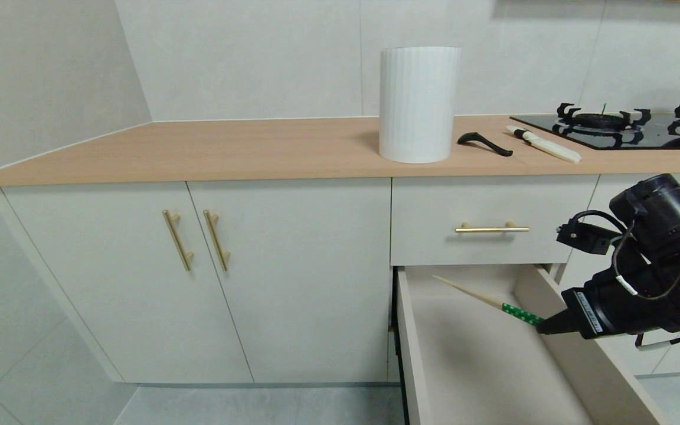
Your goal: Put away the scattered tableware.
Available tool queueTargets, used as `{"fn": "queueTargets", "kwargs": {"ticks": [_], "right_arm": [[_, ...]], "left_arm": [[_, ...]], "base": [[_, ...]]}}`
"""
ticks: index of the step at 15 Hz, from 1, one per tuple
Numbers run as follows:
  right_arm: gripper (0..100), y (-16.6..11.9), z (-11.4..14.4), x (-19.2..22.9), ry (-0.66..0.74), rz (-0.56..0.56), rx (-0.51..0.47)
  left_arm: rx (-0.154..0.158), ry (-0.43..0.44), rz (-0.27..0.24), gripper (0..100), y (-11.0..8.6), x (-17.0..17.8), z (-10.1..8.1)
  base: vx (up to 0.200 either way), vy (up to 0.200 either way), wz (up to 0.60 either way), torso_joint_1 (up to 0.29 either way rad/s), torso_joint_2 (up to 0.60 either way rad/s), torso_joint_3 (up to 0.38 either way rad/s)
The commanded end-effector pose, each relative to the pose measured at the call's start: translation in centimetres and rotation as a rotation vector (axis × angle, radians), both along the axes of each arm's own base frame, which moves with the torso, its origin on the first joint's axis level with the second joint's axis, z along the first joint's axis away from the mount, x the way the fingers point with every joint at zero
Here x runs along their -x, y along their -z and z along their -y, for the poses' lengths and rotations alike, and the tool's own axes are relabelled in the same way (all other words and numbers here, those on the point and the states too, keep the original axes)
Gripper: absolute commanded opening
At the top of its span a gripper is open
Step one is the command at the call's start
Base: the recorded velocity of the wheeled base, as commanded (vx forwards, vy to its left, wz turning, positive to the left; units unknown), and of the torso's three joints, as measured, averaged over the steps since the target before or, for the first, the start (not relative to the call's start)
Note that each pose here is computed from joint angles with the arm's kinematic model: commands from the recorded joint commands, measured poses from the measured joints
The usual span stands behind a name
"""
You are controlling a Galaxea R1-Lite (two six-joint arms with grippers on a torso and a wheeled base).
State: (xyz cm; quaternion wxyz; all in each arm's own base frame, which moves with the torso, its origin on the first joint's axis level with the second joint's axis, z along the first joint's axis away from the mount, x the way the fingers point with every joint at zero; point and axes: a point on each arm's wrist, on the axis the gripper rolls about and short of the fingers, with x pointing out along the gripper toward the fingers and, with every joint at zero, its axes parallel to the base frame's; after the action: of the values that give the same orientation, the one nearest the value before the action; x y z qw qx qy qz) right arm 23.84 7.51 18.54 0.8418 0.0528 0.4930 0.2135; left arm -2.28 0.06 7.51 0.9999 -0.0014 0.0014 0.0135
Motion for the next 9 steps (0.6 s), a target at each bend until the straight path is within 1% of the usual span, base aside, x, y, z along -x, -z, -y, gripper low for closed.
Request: {"fn": "queueTargets", "kwargs": {"ticks": [1,3,4,5,6,7,8,9], "right_arm": [[0,1.0,-0.3,-1.0,0.004,-0.019,0.002],[0,3.4,-0.9,-2.9,0.006,-0.071,0.017],[0,5.2,-1.3,-4.2,0.018,-0.117,0.03],[0,5.9,-1.4,-4.6,0.029,-0.135,0.034],[0,8.5,-2.3,-6.4,0.096,-0.172,0.049],[0,9.4,-2.9,-6.9,0.122,-0.176,0.06],[0,11.6,-4.1,-7.9,0.181,-0.171,0.085],[0,13.1,-5.0,-8.5,0.188,-0.165,0.097]], "left_arm": [[0.0,-0.001,0.0,100,0.0,0.0,0.0],[0.0,-0.001,0.0,100,0.0,0.0,0.0],[0.0,-0.001,0.0,100,0.0,0.0,0.0],[0.0,-0.001,0.0,100,0.0,0.0,0.0],[0.0,-0.001,0.0,100,0.0,0.0,0.0],[0.0,-0.001,0.0,100,0.0,0.0,0.0],[0.0,-0.001,0.0,100,0.0,0.0,0.0],[0.0,-0.001,0.0,100,0.0,0.0,0.0]], "base": [[0.0,0.0,0.0,0.0,0.0,0.0],[0.0,0.0,0.0,0.0,0.0,0.0],[0.0,0.0,0.0,0.0,0.0,0.0],[0.0,0.0,0.0,0.0,0.0,0.0],[0.0,0.0,0.0,0.0,0.0,0.0],[0.0,0.0,0.0,0.0,0.0,0.0],[0.0,0.0,0.0,0.0,0.0,0.0],[0.0,0.0,0.0,0.0,0.0,0.0]]}}
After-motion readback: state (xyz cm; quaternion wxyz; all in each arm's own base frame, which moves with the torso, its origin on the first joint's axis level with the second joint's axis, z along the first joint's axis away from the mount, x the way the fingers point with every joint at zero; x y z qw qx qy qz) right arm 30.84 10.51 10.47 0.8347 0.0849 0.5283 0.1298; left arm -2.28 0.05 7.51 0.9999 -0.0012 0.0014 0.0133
